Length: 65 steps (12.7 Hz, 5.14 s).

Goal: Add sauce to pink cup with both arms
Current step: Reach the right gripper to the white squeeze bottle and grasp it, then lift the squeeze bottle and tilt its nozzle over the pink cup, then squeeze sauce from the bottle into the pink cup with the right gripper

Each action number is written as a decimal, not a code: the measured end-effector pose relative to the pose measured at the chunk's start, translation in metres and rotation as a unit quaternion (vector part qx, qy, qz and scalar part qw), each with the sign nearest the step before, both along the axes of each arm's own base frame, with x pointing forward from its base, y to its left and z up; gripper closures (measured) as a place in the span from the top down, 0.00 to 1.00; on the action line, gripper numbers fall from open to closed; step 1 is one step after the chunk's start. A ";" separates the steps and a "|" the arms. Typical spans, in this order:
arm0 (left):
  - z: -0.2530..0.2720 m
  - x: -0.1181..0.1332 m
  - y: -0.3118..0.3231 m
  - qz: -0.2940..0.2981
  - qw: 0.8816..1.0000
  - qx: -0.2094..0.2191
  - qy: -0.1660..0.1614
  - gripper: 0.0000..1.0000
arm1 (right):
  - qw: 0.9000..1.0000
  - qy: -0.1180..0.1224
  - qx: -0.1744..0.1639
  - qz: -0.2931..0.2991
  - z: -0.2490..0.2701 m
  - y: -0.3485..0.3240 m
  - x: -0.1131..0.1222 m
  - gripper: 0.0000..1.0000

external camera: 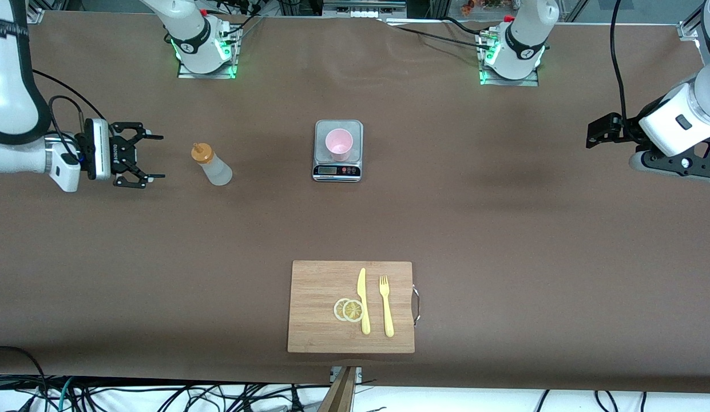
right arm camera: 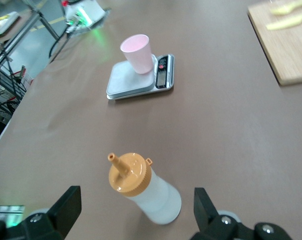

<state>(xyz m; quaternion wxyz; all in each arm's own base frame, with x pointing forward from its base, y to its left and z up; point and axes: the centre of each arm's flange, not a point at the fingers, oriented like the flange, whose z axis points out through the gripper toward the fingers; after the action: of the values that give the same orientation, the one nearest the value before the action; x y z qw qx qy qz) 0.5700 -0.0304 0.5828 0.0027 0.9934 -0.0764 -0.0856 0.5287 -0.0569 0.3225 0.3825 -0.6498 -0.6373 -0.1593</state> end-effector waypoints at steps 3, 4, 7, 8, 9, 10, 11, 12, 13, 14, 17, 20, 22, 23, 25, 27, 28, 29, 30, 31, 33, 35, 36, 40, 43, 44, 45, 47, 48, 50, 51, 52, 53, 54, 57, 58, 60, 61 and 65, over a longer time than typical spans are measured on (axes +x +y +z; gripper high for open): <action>0.000 0.001 -0.001 -0.001 1.000 0.000 0.000 1.00 | 0.992 -0.047 0.105 0.060 -0.064 -0.012 -0.016 1.00; -0.001 0.001 -0.001 -0.001 1.000 0.000 0.000 1.00 | 0.986 -0.065 0.136 0.071 -0.085 -0.014 -0.019 1.00; -0.003 0.003 -0.001 -0.001 1.000 0.000 0.002 1.00 | 0.974 -0.081 0.199 0.079 -0.144 -0.015 -0.035 1.00; -0.003 0.003 -0.001 -0.001 1.000 0.000 0.002 1.00 | 0.973 -0.075 0.206 0.071 -0.158 -0.014 -0.038 1.00; -0.003 0.003 -0.001 -0.001 1.000 0.000 0.002 1.00 | 0.972 -0.073 0.214 0.061 -0.167 -0.012 -0.039 1.00; -0.003 0.003 0.000 0.000 1.000 0.000 0.002 1.00 | 0.971 -0.070 0.221 0.051 -0.174 -0.009 -0.039 1.00; -0.003 0.003 0.001 0.001 1.000 0.000 0.001 1.00 | 0.970 -0.069 0.228 0.043 -0.179 -0.005 -0.038 1.00; -0.003 0.003 0.001 0.001 1.000 0.000 0.001 1.00 | 0.969 -0.068 0.236 0.036 -0.184 0.002 -0.038 1.00; -0.003 0.003 0.001 0.001 1.000 0.000 0.002 1.00 | 0.967 -0.067 0.245 0.031 -0.189 0.010 -0.037 1.00; -0.003 0.003 0.001 0.001 1.000 0.000 0.002 1.00 | 0.965 -0.066 0.254 0.026 -0.194 0.020 -0.037 1.00; -0.001 0.007 -0.001 -0.001 1.000 0.000 -0.003 1.00 | 0.962 -0.063 0.266 0.022 -0.202 0.040 -0.036 1.00; 0.001 0.012 -0.003 -0.002 1.000 -0.001 -0.006 1.00 | 0.959 -0.067 0.274 0.017 -0.201 0.049 -0.033 0.95; -0.001 0.014 -0.003 -0.002 1.000 -0.001 -0.006 1.00 | 0.958 -0.069 0.278 0.014 -0.201 0.053 -0.032 0.86; -0.001 0.014 -0.003 -0.002 1.000 -0.001 -0.005 1.00 | 0.958 -0.069 0.278 0.014 -0.201 0.054 -0.031 0.72; -0.001 0.014 -0.004 -0.003 1.000 -0.001 -0.006 1.00 | 0.958 -0.072 0.277 0.013 -0.200 0.054 -0.030 0.50; 0.000 0.015 -0.004 -0.003 1.000 -0.001 -0.006 1.00 | 0.958 -0.078 0.277 0.008 -0.200 0.058 -0.027 0.42; 0.000 0.015 -0.004 -0.003 1.000 -0.001 -0.006 1.00 | 0.958 -0.079 0.277 0.009 -0.199 0.063 -0.024 0.36; 0.000 0.015 -0.004 -0.003 1.000 -0.001 -0.007 1.00 | 0.959 -0.081 0.273 0.014 -0.196 0.071 -0.021 0.34; 0.000 0.015 -0.004 -0.003 1.000 -0.001 -0.007 1.00 | 0.962 -0.085 0.260 0.021 -0.190 0.081 -0.015 0.34; 0.000 0.015 -0.004 -0.003 1.000 -0.001 -0.007 1.00 | 0.964 -0.094 0.246 0.030 -0.179 0.093 -0.008 0.34; 0.000 0.015 -0.004 -0.003 1.000 -0.001 -0.007 1.00 | 0.970 -0.108 0.215 0.042 -0.151 0.121 0.005 0.34; 0.000 0.015 -0.004 -0.003 1.000 -0.001 -0.007 1.00 | 0.978 -0.116 0.169 0.040 -0.118 0.147 0.015 0.34; 0.000 0.015 -0.004 -0.003 1.000 -0.001 -0.007 1.00 | 0.982 -0.118 0.140 0.040 -0.100 0.162 0.017 0.34; 0.000 0.015 -0.004 -0.003 1.000 -0.001 -0.007 1.00 | 0.993 -0.108 0.017 0.036 -0.043 0.223 0.000 0.34; 0.000 0.015 -0.004 -0.003 1.000 -0.001 -0.007 1.00 | 0.994 -0.090 -0.063 0.027 -0.026 0.269 -0.022 0.34; 0.000 0.015 -0.004 -0.003 1.000 -0.001 -0.007 1.00 | 0.992 -0.084 -0.095 0.026 -0.024 0.281 -0.029 0.34; 0.000 0.015 -0.004 -0.003 1.000 -0.001 -0.007 1.00 | 0.988 -0.076 -0.130 0.028 -0.022 0.293 -0.035 0.34; 0.000 0.015 -0.004 -0.003 1.000 -0.001 -0.007 1.00 | 0.975 -0.067 -0.210 0.031 -0.017 0.316 -0.048 0.34; 0.000 0.015 -0.004 -0.003 1.000 -0.001 -0.007 1.00 | 0.966 -0.066 -0.250 0.029 -0.013 0.324 -0.054 0.34; 0.000 0.015 -0.004 -0.003 1.000 -0.001 -0.007 1.00 | 0.949 -0.068 -0.306 0.020 -0.007 0.345 -0.067 0.34; 0.000 0.015 -0.004 -0.003 1.000 -0.001 -0.007 1.00 | 0.942 -0.070 -0.329 0.014 -0.005 0.358 -0.076 0.34; 0.000 0.015 -0.004 -0.003 1.000 -0.001 -0.007 1.00 | 0.935 -0.073 -0.348 0.006 -0.003 0.370 -0.084 0.34; 0.000 0.015 -0.004 -0.003 1.000 -0.001 -0.007 1.00 | 0.929 -0.076 -0.363 0.000 -0.003 0.381 -0.092 0.34; 0.000 0.015 -0.004 -0.003 1.000 -0.001 -0.007 1.00 | 0.923 -0.079 -0.376 -0.006 -0.003 0.390 -0.100 0.34; 0.000 0.015 -0.004 -0.003 1.000 -0.001 -0.007 1.00 | 0.900 -0.098 -0.424 -0.017 -0.003 0.416 -0.122 0.34; 0.000 0.015 -0.004 -0.003 1.000 -0.001 -0.007 1.00 | 0.890 -0.100 -0.444 -0.019 0.000 0.424 -0.128 0.34; 0.000 0.015 -0.004 -0.003 1.000 -0.001 -0.007 1.00 | 0.874 -0.104 -0.475 -0.022 0.009 0.439 -0.134 0.34; 0.000 0.015 -0.004 -0.003 1.000 -0.001 -0.007 1.00 | 0.867 -0.107 -0.485 -0.023 0.012 0.445 -0.136 0.34; 0.000 0.015 -0.004 -0.003 1.000 -0.001 -0.007 1.00 | 0.845 -0.120 -0.521 -0.019 0.002 0.462 -0.138 0.34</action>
<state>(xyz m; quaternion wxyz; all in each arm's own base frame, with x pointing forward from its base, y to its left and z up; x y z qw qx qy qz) 0.5849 -0.0346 0.5829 0.0028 0.9937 -0.0796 -0.0786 0.3908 0.4049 0.3240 -0.0947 -0.7414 -0.6548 0.1125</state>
